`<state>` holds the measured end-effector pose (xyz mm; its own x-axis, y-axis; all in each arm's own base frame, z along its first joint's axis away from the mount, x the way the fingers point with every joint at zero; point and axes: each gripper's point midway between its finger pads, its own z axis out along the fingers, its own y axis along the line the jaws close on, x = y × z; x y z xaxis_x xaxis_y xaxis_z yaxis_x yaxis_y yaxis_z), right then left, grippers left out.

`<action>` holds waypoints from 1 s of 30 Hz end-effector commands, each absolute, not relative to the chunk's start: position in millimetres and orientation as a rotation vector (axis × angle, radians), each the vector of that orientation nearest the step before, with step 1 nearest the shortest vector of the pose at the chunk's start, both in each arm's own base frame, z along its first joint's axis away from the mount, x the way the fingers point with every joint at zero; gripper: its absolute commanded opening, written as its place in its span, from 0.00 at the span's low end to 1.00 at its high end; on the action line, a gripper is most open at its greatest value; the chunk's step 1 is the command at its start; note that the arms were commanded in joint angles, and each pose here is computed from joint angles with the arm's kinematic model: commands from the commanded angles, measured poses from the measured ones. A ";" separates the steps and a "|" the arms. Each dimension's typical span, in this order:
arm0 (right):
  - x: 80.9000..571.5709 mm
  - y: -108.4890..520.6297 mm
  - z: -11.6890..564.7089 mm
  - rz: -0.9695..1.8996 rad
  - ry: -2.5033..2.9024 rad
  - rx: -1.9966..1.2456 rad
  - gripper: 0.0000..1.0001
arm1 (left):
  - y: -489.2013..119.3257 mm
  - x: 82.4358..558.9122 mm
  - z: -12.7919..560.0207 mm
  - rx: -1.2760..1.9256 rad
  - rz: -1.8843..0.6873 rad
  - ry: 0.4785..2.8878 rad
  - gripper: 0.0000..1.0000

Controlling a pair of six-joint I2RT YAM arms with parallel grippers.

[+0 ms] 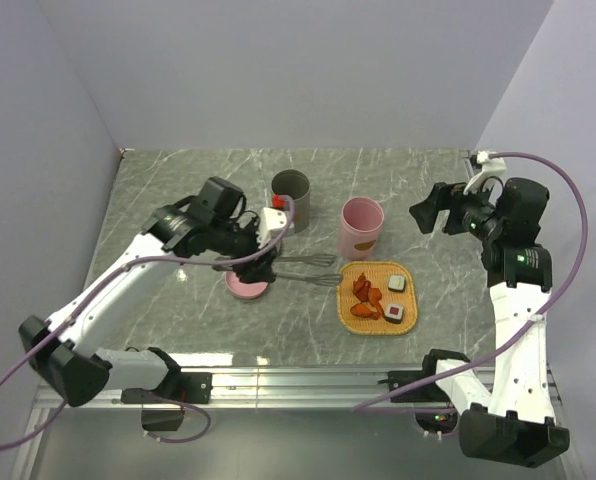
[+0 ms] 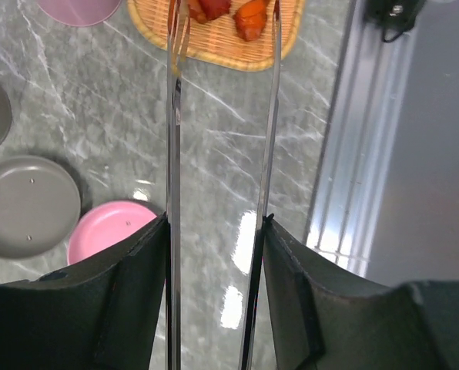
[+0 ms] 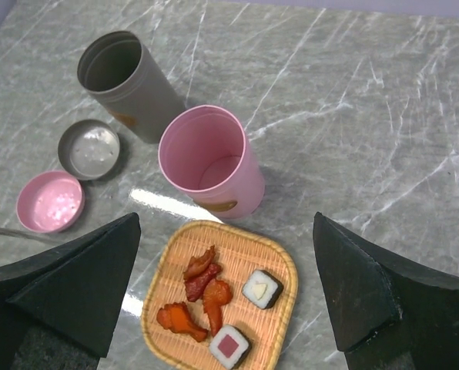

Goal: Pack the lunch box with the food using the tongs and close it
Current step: Pick up the food using the clamp

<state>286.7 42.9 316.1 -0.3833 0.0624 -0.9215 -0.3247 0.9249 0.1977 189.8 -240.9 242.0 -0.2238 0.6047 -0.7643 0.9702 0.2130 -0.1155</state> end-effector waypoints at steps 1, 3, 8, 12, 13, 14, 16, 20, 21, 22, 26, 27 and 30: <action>282.6 44.3 338.8 0.465 1.891 -0.173 1.00 | -269.3 218.6 251.7 1.433 -0.738 1.843 0.56; 282.0 42.2 343.7 0.462 1.884 -0.168 1.00 | -285.1 226.6 255.9 1.440 -0.699 1.802 0.56; 279.8 41.4 354.0 0.485 1.866 -0.148 1.00 | -325.7 235.4 249.8 1.491 -0.711 1.743 0.55; 278.4 39.1 361.0 0.511 1.846 -0.135 1.00 | -350.8 244.8 238.0 1.533 -0.675 1.685 0.56; 278.0 38.6 362.0 0.516 1.844 -0.131 1.00 | -354.3 246.4 236.9 1.534 -0.672 1.681 0.57; 277.7 37.6 362.9 0.519 1.842 -0.125 1.00 | -359.6 248.2 237.2 1.536 -0.671 1.674 0.57; 278.0 36.1 364.2 0.529 1.836 -0.115 1.00 | -370.9 254.7 235.0 1.542 -0.674 1.666 0.58; 277.2 35.2 366.2 0.549 1.830 -0.111 1.00 | -388.6 260.8 230.0 1.556 -0.689 1.654 0.59; 276.5 35.5 367.4 0.551 1.826 -0.114 1.00 | -393.1 261.8 221.8 1.569 -0.696 1.667 0.59; 275.6 35.7 368.7 0.554 1.822 -0.119 1.00 | -396.4 262.5 219.9 1.571 -0.699 1.670 0.60; 275.0 34.8 372.4 0.545 1.817 -0.121 1.00 | -412.6 261.7 210.6 1.597 -0.706 1.664 0.63; 275.1 34.3 372.6 0.541 1.817 -0.120 1.00 | -415.6 262.0 205.1 1.608 -0.703 1.666 0.63; 275.6 34.7 375.2 0.542 1.813 -0.125 1.00 | -422.4 260.8 194.2 1.639 -0.695 1.673 0.64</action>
<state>276.6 33.3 349.9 -0.3772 0.2043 -0.9033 -0.3211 0.8860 0.3345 256.2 -403.4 177.6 -0.0421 0.6634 -0.7471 0.9950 0.0952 0.0285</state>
